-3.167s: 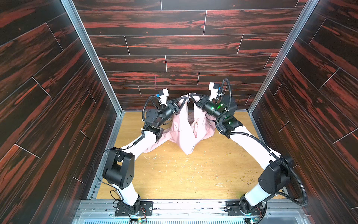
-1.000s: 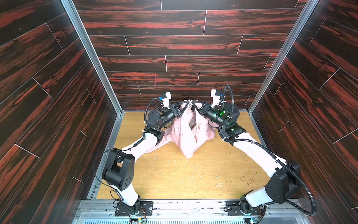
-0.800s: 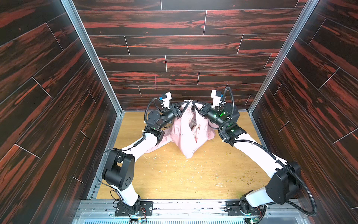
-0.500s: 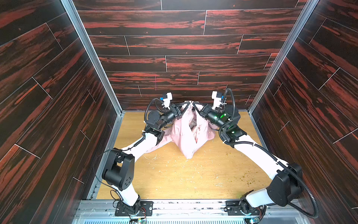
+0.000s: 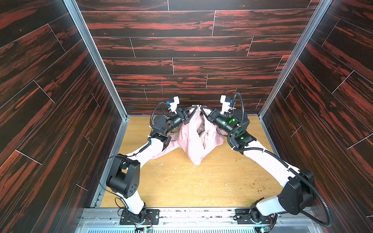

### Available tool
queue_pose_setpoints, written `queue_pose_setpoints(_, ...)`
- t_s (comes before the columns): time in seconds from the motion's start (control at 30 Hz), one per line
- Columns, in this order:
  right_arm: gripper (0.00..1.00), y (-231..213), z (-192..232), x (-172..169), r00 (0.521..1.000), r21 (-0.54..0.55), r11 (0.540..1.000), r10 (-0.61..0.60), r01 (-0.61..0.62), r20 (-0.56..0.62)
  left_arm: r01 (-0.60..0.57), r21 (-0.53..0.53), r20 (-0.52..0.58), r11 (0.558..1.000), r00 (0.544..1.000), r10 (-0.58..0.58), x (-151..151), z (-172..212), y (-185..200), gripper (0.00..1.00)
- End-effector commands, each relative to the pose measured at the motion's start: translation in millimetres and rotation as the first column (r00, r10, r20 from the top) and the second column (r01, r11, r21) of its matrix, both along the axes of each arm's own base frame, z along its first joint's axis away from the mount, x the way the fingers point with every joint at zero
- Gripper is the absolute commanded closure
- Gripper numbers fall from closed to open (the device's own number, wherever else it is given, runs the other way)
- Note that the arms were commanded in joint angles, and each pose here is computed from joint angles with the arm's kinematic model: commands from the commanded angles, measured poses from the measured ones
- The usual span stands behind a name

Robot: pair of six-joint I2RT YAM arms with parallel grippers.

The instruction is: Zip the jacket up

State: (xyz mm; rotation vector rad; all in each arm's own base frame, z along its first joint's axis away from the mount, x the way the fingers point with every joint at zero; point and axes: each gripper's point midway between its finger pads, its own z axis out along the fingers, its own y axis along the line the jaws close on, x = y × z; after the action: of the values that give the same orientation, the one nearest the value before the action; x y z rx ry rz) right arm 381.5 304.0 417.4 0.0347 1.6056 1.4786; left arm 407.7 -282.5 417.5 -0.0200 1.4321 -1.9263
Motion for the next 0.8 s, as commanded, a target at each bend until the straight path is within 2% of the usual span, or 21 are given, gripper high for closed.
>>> queue_pose_setpoints(0.0,1.0,20.0,-44.4,-0.2,0.993,-0.094,0.994,0.055,-0.065,-0.102,-0.084,-0.116,0.098,0.99,0.991,0.095,-1.0,48.3,29.7,1.0)
queue_pose_setpoints(0.5,1.0,38.0,-70.8,-26.0,0.984,-0.144,0.979,0.129,-0.147,-0.126,-0.048,-0.18,0.069,0.983,0.996,0.061,11.3,63.7,34.8,1.0)
queue_pose_setpoints(0.77,1.0,32.1,-81.3,-26.2,0.986,-0.184,0.976,0.094,-0.118,-0.137,-0.044,-0.192,0.072,0.98,0.996,0.059,7.8,69.5,39.7,1.0)
